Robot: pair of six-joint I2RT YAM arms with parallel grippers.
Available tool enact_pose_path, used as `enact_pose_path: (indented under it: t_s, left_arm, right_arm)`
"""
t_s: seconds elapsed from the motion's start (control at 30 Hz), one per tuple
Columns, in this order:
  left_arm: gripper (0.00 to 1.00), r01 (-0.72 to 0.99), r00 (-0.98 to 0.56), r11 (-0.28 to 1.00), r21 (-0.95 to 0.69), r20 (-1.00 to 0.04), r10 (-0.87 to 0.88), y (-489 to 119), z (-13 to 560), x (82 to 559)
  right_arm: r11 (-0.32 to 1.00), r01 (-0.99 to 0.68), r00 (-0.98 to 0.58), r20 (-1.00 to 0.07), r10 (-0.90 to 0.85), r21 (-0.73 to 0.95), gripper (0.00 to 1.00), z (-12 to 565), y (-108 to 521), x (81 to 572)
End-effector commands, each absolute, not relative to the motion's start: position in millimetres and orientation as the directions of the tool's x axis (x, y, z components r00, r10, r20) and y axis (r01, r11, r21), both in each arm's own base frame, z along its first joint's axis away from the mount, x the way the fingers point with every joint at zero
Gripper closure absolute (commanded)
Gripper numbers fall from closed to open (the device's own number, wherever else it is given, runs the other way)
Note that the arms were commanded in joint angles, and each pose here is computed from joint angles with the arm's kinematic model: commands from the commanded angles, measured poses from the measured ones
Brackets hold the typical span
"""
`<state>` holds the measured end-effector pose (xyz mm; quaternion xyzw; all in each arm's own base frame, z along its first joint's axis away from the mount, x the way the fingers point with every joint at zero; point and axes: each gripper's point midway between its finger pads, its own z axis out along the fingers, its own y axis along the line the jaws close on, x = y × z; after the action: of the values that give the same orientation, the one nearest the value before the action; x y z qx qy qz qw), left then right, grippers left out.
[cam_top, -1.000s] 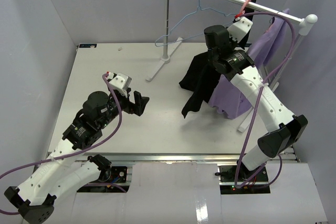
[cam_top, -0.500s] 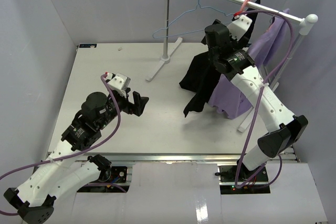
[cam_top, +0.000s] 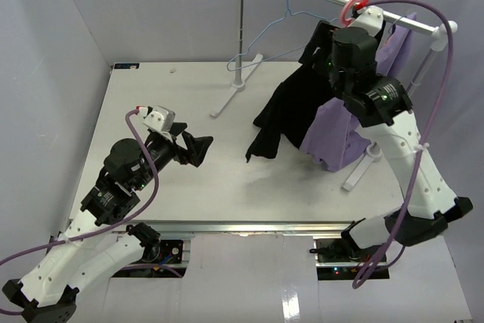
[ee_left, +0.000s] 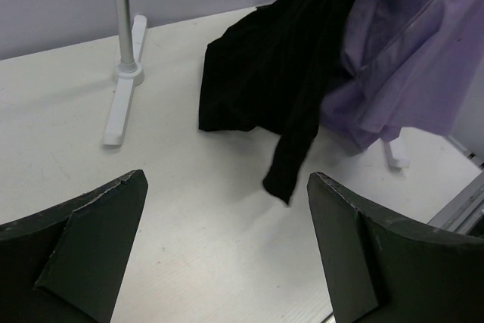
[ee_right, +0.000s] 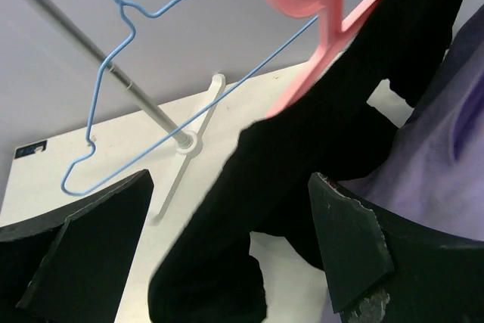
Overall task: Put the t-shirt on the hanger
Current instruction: Place the hanger at the clothesline, then reset both arms
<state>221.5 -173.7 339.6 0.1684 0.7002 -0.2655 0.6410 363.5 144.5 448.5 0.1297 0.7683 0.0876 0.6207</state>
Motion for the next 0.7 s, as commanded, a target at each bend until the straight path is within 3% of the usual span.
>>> enact_pose_path:
  t_s: [0.0,0.17,0.33,0.43,0.57,0.67]
  left_arm:
    - [0.02,0.597,-0.144,0.758,-0.263,-0.965,-0.221,-185,352,220]
    - [0.02,0.620,-0.191,0.705,-0.343,-0.938,-0.288,-197,343,217]
    - [0.02,0.623,-0.213,0.668,-0.406,-0.910,-0.355,-205,319,219]
    - [0.02,0.644,-0.208,0.645,-0.411,-0.906,-0.370,-209,311,219]
    - [0.02,0.701,-0.226,0.593,-0.395,-0.913,-0.340,-220,302,208]
    - [0.02,0.743,-0.260,0.533,-0.405,-0.908,-0.328,-227,286,195]
  right_arm:
    - [0.947,-0.103,-0.177,-0.943,0.283,0.304,0.10,488,146,323]
    - [0.808,-0.547,-0.206,-0.971,0.122,0.218,0.10,479,228,285]
    - [0.734,-0.671,-0.190,-0.981,-0.040,0.100,0.10,436,285,256]
    - [0.650,-0.755,-0.158,-0.986,-0.048,0.090,0.10,419,317,224]
    - [0.509,-0.847,-0.109,-0.987,0.118,0.154,0.10,412,309,181]
    - [0.504,-0.833,-0.182,-0.974,0.138,0.227,0.10,371,301,170]
